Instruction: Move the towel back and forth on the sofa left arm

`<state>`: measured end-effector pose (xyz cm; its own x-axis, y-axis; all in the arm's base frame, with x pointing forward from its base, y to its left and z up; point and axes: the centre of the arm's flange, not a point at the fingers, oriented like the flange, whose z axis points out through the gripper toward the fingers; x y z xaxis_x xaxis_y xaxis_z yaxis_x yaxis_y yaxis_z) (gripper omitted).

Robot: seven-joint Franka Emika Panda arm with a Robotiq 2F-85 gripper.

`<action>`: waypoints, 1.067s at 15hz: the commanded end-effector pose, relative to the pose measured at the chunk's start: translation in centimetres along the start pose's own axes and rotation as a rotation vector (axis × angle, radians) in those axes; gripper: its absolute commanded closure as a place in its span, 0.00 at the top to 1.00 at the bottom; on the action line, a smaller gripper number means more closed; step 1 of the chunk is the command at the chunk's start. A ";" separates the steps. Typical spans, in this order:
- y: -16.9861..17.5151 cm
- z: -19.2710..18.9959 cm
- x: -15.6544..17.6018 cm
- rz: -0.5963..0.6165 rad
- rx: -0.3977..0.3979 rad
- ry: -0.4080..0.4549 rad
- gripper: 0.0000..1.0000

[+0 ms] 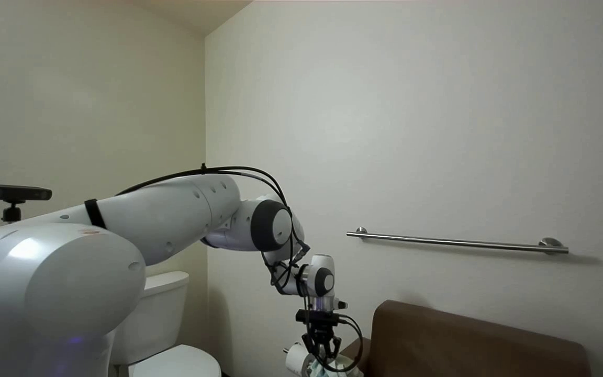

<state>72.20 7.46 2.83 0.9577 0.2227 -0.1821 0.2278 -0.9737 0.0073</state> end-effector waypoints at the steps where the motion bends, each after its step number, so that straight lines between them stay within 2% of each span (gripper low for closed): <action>1: 0.6 0.9 -1.1 -0.042 0.045 -0.055 0.10; 5: 0.4 -1.5 -4.6 -0.053 0.101 -0.051 0.11; 9: 0.1 -3.4 -9.5 0.022 0.117 -0.079 0.10; 13: -1.0 -3.3 -12.8 0.129 0.105 -0.134 0.10; 16: -2.9 -1.7 -15.7 0.179 0.169 -0.220 0.10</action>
<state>64.00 6.18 5.79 0.9330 0.1101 -0.3427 0.0896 -0.9931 -0.0751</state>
